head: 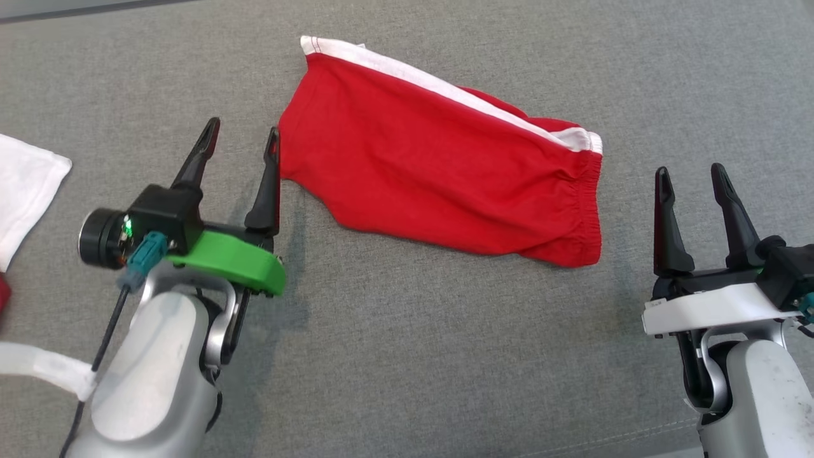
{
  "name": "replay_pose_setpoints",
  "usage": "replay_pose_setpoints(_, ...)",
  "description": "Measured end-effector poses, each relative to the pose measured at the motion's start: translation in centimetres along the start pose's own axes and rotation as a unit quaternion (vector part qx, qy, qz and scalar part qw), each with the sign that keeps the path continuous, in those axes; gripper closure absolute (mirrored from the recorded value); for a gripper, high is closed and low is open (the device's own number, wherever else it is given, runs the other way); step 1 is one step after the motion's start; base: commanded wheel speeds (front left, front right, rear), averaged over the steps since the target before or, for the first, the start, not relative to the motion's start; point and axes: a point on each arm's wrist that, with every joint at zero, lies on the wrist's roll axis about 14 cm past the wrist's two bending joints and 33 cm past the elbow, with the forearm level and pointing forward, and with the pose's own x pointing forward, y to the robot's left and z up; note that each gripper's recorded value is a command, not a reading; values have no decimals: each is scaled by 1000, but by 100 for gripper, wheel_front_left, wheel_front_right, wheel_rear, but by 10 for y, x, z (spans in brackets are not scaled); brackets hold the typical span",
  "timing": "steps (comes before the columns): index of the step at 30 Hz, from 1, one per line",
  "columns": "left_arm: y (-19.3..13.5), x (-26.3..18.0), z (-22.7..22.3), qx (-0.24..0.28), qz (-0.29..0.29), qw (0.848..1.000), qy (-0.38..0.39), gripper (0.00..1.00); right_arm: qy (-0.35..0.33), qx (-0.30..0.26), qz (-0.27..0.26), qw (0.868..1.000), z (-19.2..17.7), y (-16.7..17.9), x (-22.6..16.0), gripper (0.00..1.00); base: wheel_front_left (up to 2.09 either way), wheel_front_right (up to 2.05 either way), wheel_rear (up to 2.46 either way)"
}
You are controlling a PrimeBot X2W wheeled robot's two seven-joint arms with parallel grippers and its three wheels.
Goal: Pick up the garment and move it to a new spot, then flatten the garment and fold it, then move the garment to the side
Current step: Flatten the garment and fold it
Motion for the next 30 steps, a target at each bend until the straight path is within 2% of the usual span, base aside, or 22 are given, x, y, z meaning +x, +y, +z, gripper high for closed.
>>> replay_pose_setpoints(5, -14, 25, -15, 11, -47, 998, 37, 0, -1, 3, -4, 1000, -1, -2, 4, 0, 0, 0, 0)
replay_pose_setpoints(9, -17, 40, -45, -3, -62, 994, 91, 0, 2, 7, -9, 1000, -5, -4, 5, 0, 0, 0, 0)
replay_pose_setpoints(18, -11, 46, -117, -23, -50, 974, 220, 0, 22, 9, -41, 999, -20, -23, -3, 0, 0, 0, 0)
replay_pose_setpoints(19, -11, 47, -117, -30, -47, 973, 222, 11, 22, 10, -42, 999, -21, -23, -3, 0, 0, 0, 0)
replay_pose_setpoints(20, -10, 47, -120, -32, -46, 972, 230, 56, 23, 11, -42, 999, -21, -23, -2, 0, 0, 0, 0)
replay_pose_setpoints(21, -11, 47, -121, -37, -47, 971, 233, 56, 23, 12, -42, 999, -22, -22, -2, 0, 0, 0, 0)
replay_pose_setpoints(22, -11, 47, -121, -45, -49, 970, 234, 100, 24, 14, -41, 999, -23, -21, -2, 0, 0, 0, 0)
replay_pose_setpoints(30, -8, 45, -117, -74, -43, 973, 215, 100, 24, 16, -32, 999, -23, -15, 0, 0, 0, 0, 0)
